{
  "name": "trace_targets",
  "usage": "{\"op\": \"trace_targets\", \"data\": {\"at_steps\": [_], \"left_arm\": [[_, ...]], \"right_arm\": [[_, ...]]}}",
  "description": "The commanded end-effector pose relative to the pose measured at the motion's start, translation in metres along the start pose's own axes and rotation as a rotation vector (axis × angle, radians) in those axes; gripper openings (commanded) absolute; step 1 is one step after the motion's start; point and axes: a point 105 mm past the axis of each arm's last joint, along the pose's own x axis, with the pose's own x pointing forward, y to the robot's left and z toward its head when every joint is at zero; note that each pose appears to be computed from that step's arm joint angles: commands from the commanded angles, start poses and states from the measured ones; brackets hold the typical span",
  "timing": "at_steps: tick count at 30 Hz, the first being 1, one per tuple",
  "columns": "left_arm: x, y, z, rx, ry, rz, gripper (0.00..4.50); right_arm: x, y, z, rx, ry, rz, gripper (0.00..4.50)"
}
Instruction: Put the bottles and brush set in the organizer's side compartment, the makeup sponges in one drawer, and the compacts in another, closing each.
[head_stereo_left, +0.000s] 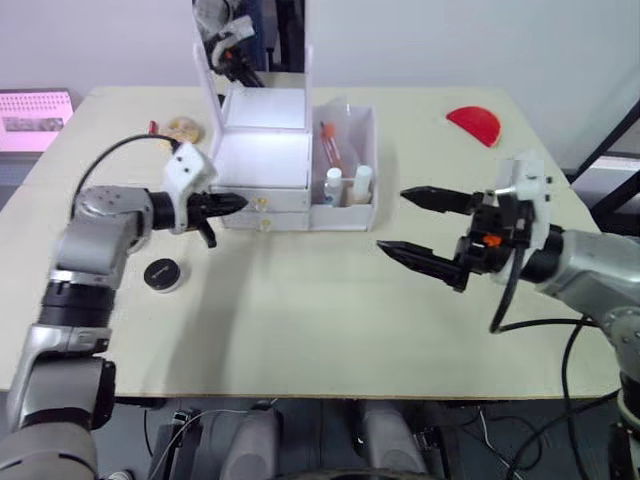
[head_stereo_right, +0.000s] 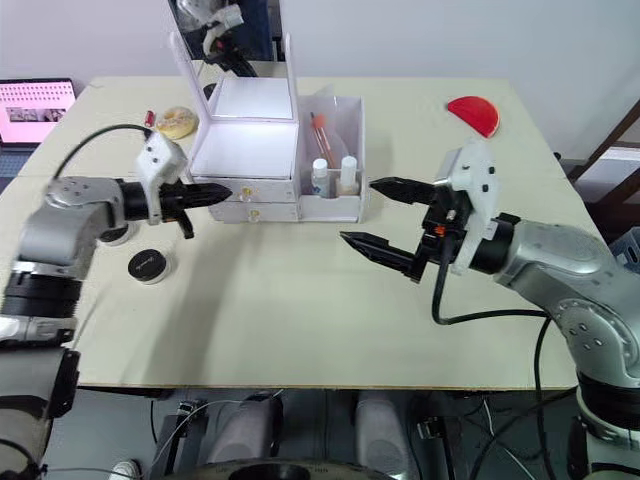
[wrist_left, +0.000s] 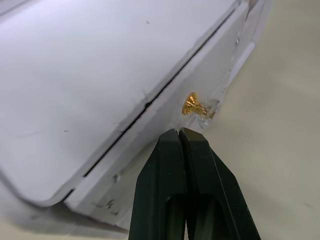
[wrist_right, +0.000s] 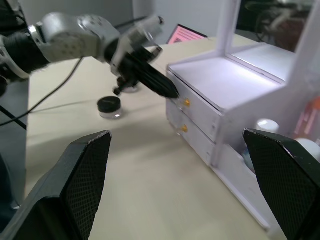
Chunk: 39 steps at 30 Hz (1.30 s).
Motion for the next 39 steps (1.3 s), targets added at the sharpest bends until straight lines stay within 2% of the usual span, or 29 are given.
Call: {"op": "trace_targets", "data": {"at_steps": [1, 2, 5, 9, 12, 13, 17, 21, 24, 29, 34, 36, 38, 39], "left_arm": [[-0.048, 0.001, 0.014, -0.040, -0.064, 0.007, 0.07], [-0.064, 0.002, 0.010, -0.057, -0.058, 0.030, 0.07], [-0.106, 0.011, -0.001, -0.127, -0.055, 0.146, 0.83], [-0.173, 0.031, -0.039, -0.202, -0.011, 0.408, 2.78], [-0.230, 0.038, -0.078, -0.230, 0.066, 0.623, 4.28], [-0.246, 0.038, -0.088, -0.236, 0.083, 0.677, 4.46], [-0.293, 0.038, -0.113, -0.254, 0.113, 0.852, 4.46], [-0.314, 0.038, -0.122, -0.243, 0.125, 0.941, 4.46], [-0.319, 0.039, -0.124, -0.236, 0.128, 0.959, 4.46], [-0.316, 0.040, -0.124, -0.229, 0.121, 0.945, 4.46], [-0.285, 0.041, -0.123, -0.213, 0.116, 0.842, 4.46], [-0.246, 0.035, -0.120, -0.196, 0.086, 0.734, 4.46], [-0.219, 0.029, -0.116, -0.186, 0.059, 0.674, 4.46], [-0.193, 0.020, -0.112, -0.188, 0.027, 0.620, 4.46]], "right_arm": [[-0.022, -0.018, -0.002, -0.017, 0.032, -0.087, 4.50], [-0.029, -0.023, -0.007, -0.007, 0.054, -0.114, 4.50], [-0.051, -0.035, -0.032, 0.033, 0.147, -0.182, 4.50], [-0.091, -0.054, -0.064, 0.085, 0.205, -0.331, 4.50], [-0.141, -0.070, -0.087, 0.091, 0.265, -0.486, 4.50], [-0.157, -0.073, -0.092, 0.094, 0.275, -0.528, 4.50], [-0.209, -0.078, -0.104, 0.103, 0.317, -0.629, 4.50], [-0.243, -0.080, -0.111, 0.109, 0.351, -0.693, 4.50], [-0.251, -0.080, -0.113, 0.107, 0.363, -0.701, 4.50], [-0.244, -0.078, -0.112, 0.104, 0.346, -0.684, 4.50], [-0.216, -0.076, -0.105, 0.110, 0.295, -0.625, 4.50], [-0.185, -0.072, -0.091, 0.129, 0.233, -0.537, 4.50], [-0.167, -0.067, -0.084, 0.147, 0.210, -0.476, 4.50], [-0.151, -0.063, -0.077, 0.149, 0.191, -0.422, 4.50]]}}
